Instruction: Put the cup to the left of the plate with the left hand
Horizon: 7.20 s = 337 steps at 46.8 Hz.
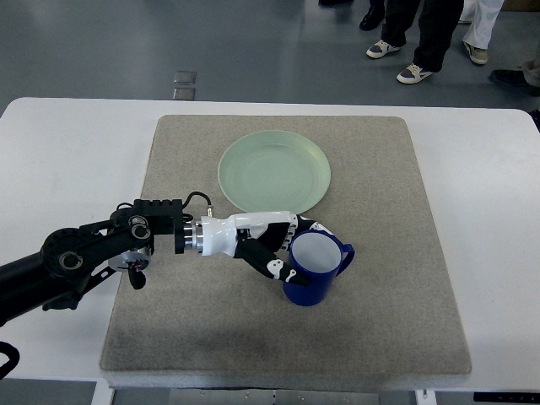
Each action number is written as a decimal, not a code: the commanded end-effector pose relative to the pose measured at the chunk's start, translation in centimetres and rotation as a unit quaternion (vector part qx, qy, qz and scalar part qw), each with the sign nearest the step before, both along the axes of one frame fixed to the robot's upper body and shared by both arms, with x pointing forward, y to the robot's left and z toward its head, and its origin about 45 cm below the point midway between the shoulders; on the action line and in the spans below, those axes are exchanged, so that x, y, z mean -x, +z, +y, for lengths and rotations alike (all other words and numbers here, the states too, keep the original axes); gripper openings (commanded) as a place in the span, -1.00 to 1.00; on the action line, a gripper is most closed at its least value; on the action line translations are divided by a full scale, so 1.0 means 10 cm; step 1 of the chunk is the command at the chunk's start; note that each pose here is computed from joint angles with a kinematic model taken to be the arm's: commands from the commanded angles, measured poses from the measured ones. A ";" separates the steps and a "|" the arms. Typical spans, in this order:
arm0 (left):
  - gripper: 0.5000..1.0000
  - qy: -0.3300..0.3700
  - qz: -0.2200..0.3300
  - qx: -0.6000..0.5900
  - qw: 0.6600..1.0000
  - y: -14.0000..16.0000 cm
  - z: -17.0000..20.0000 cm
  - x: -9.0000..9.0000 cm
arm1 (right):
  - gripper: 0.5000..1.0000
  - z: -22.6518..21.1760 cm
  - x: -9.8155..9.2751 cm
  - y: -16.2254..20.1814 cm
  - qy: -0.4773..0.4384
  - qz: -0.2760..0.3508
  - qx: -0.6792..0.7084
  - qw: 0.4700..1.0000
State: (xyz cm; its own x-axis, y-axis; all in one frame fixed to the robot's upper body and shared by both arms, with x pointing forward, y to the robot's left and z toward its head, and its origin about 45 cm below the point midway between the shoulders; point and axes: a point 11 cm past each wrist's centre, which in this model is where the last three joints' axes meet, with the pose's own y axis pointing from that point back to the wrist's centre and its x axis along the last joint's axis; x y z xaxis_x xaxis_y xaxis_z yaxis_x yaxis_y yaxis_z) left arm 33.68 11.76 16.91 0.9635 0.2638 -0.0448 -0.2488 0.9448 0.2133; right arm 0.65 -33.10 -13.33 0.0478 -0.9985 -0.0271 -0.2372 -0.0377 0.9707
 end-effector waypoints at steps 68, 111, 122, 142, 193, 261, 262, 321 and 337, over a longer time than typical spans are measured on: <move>-0.62 0.387 -0.109 0.016 0.916 0.42 1.19 -1.11 | 0.73 0.00 0.00 0.00 0.000 0.000 0.000 1.000; -0.59 0.468 -0.134 0.028 0.873 0.11 1.75 -1.04 | 0.73 0.00 0.00 0.00 0.000 0.000 0.000 1.000; -0.56 0.478 -0.133 0.018 0.868 0.03 1.84 -1.01 | 0.73 0.00 0.00 0.00 0.000 0.000 0.000 1.000; 0.01 0.504 -0.157 0.004 0.850 0.01 1.90 -1.00 | 0.73 0.00 0.00 0.00 0.000 0.000 0.000 1.000; 0.98 0.505 -0.132 0.012 0.853 -0.12 1.88 -0.90 | 0.73 0.00 0.00 0.00 0.000 0.000 0.000 1.000; 0.99 0.427 -0.084 0.283 0.855 1.02 2.12 -1.17 | 0.73 0.00 0.00 0.00 0.000 0.000 0.000 1.000; 0.99 0.428 -0.084 0.285 0.854 1.03 2.12 -1.18 | 0.73 0.00 0.00 0.00 0.000 0.000 0.000 1.000; 0.99 0.500 0.016 0.348 0.793 1.31 1.88 -1.55 | 0.73 0.00 0.00 0.00 0.000 0.000 0.000 1.000; 0.99 0.496 0.019 0.341 0.798 1.25 1.86 -1.53 | 0.73 0.00 0.00 0.00 0.000 0.000 0.000 1.000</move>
State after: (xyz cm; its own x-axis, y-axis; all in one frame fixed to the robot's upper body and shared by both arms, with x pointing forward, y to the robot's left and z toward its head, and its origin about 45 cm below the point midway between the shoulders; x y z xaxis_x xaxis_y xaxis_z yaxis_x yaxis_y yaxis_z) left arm 49.10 30.37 29.67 0.2914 0.7978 -0.5279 -0.9515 0.1847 -0.2461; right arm 0.66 -33.10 -13.33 0.0478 -0.9985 -0.0269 -0.2372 -0.0376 0.9707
